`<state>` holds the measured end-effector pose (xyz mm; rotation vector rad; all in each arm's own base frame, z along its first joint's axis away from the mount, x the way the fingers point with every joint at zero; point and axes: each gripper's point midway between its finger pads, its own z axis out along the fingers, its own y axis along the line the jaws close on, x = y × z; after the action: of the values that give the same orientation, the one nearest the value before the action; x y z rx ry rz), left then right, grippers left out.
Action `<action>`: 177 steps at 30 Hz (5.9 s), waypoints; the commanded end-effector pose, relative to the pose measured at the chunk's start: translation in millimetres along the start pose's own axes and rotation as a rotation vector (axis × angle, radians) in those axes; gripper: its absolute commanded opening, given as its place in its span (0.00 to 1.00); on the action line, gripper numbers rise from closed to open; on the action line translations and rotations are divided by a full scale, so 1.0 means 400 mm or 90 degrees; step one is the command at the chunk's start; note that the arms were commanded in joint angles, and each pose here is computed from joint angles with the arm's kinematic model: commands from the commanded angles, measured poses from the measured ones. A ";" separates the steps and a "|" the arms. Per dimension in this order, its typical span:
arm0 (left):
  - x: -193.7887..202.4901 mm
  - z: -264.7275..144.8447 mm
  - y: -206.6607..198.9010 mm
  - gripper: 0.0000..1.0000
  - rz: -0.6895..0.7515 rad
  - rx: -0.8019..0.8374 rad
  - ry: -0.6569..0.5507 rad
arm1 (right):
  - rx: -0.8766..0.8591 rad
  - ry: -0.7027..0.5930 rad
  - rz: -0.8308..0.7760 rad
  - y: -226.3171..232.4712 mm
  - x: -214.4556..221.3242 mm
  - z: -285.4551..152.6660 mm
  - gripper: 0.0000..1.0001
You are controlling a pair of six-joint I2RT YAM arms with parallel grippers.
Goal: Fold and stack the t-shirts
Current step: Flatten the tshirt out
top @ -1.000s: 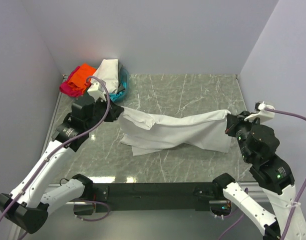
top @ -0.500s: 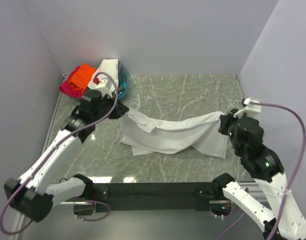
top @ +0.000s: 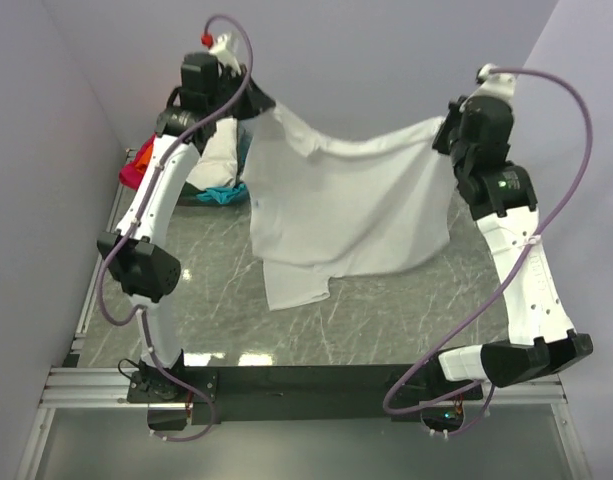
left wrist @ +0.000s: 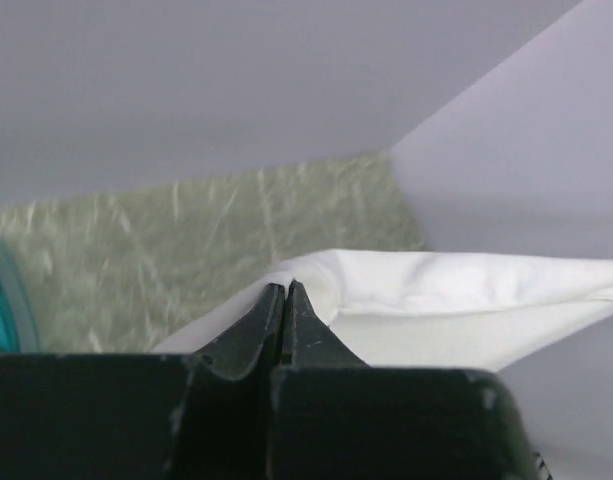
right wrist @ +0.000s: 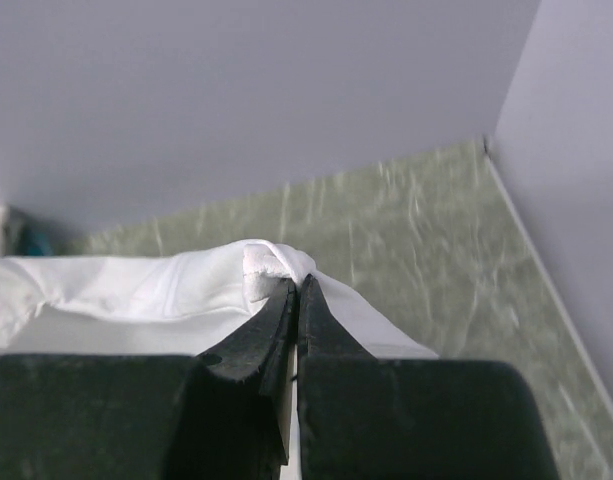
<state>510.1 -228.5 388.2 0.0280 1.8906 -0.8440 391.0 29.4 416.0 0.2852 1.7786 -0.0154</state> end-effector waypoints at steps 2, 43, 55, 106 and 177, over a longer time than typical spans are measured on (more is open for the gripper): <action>-0.188 -0.121 -0.148 0.01 0.056 0.118 -0.100 | -0.065 -0.149 0.001 0.023 -0.220 -0.045 0.00; 0.006 -0.907 -0.430 0.01 0.150 0.263 -0.269 | -0.247 -0.324 0.052 -0.121 -0.183 -0.746 0.00; 0.057 -0.621 -0.325 0.00 0.122 0.196 -0.153 | -0.206 -0.227 0.028 -0.078 -0.103 -0.525 0.00; 0.759 -0.511 0.062 0.99 -0.080 -0.021 0.202 | -0.044 0.165 0.065 -0.153 0.482 -0.282 0.67; 0.708 -0.274 0.122 0.99 -0.016 -0.117 0.134 | -0.101 0.323 0.076 -0.061 0.499 0.471 0.63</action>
<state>330.2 -254.7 172.5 0.0986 2.1281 -0.8317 517.3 3.2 78.3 0.4000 2.5034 0.2496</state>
